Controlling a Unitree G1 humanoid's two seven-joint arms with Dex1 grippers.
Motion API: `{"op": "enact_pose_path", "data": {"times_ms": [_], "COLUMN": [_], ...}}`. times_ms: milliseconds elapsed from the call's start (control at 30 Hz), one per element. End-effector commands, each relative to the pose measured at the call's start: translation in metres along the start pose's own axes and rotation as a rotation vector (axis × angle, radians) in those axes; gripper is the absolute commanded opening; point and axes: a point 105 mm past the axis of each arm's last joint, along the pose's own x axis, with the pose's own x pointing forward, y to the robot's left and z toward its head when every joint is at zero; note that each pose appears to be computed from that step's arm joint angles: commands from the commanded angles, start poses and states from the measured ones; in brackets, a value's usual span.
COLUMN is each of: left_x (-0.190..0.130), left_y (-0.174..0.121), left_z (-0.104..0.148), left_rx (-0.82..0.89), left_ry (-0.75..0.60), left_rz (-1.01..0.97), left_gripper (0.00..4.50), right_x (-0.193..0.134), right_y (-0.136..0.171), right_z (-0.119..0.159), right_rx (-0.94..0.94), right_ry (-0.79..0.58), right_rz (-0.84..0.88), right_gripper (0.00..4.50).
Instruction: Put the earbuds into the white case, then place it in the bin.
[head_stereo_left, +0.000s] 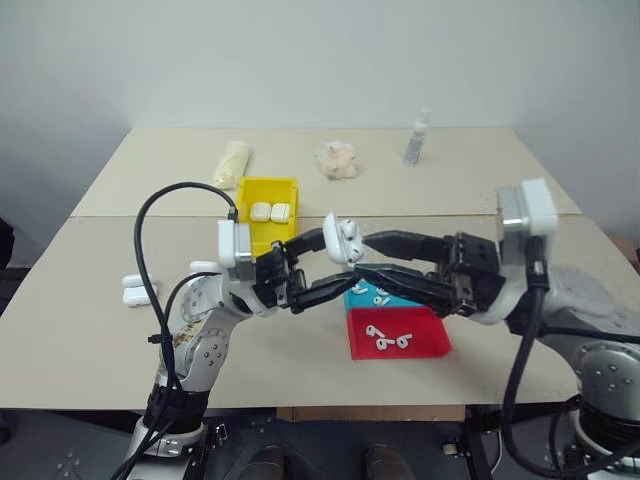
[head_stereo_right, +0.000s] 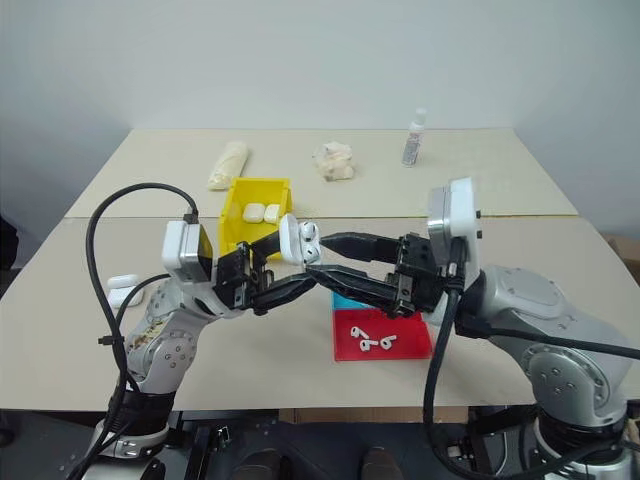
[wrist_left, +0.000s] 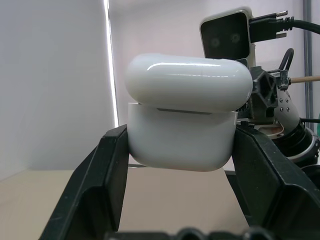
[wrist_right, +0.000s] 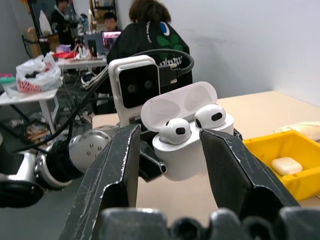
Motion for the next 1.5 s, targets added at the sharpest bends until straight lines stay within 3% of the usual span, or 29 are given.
{"op": "enact_pose_path", "data": {"times_ms": [33, 133, 300, 433, 767, 1200, 1300, 1467, 1500], "left_x": [0.004, 0.008, 0.022, 0.033, 0.031, 0.026, 0.022, 0.017, 0.009], "left_y": [0.002, 0.004, 0.012, 0.014, 0.007, 0.011, 0.031, 0.105, 0.124], "left_z": [-0.001, -0.009, -0.028, -0.024, -0.017, -0.019, -0.018, 0.001, 0.004], "left_rx": [0.039, 0.054, 0.09, 0.094, 0.1, 0.111, 0.205, 0.37, 0.419], "left_ry": [0.018, 0.046, 0.121, 0.081, 0.027, 0.037, 0.063, 0.096, 0.154], "left_rz": [-0.013, -0.01, 0.047, 0.071, 0.068, 0.087, 0.204, 0.724, 0.849], "left_gripper": [2.79, 2.79, 2.79, 2.79, 2.79, 2.79, 2.79, 2.79, 2.79], "right_x": [-0.002, 0.005, 0.021, 0.027, 0.028, 0.014, 0.004, -0.024, -0.032], "right_y": [0.001, -0.008, -0.007, -0.008, -0.018, -0.016, -0.022, -0.04, -0.045], "right_z": [0.024, 0.034, 0.036, 0.022, -0.001, 0.024, 0.043, 0.042, 0.04], "right_rx": [-0.087, -0.112, -0.192, -0.275, -0.38, -0.401, -0.377, -0.38, -0.378], "right_ry": [-0.031, -0.008, 0.061, 0.168, 0.253, 0.134, 0.03, 0.06, 0.079], "right_rz": [0.028, 0.013, 0.041, 0.024, -0.043, -0.078, -0.142, -0.306, -0.346], "right_gripper": [2.34, 1.76, 0.03, 0.03, 0.03, 0.03, 0.03, 0.03, 0.03]}}
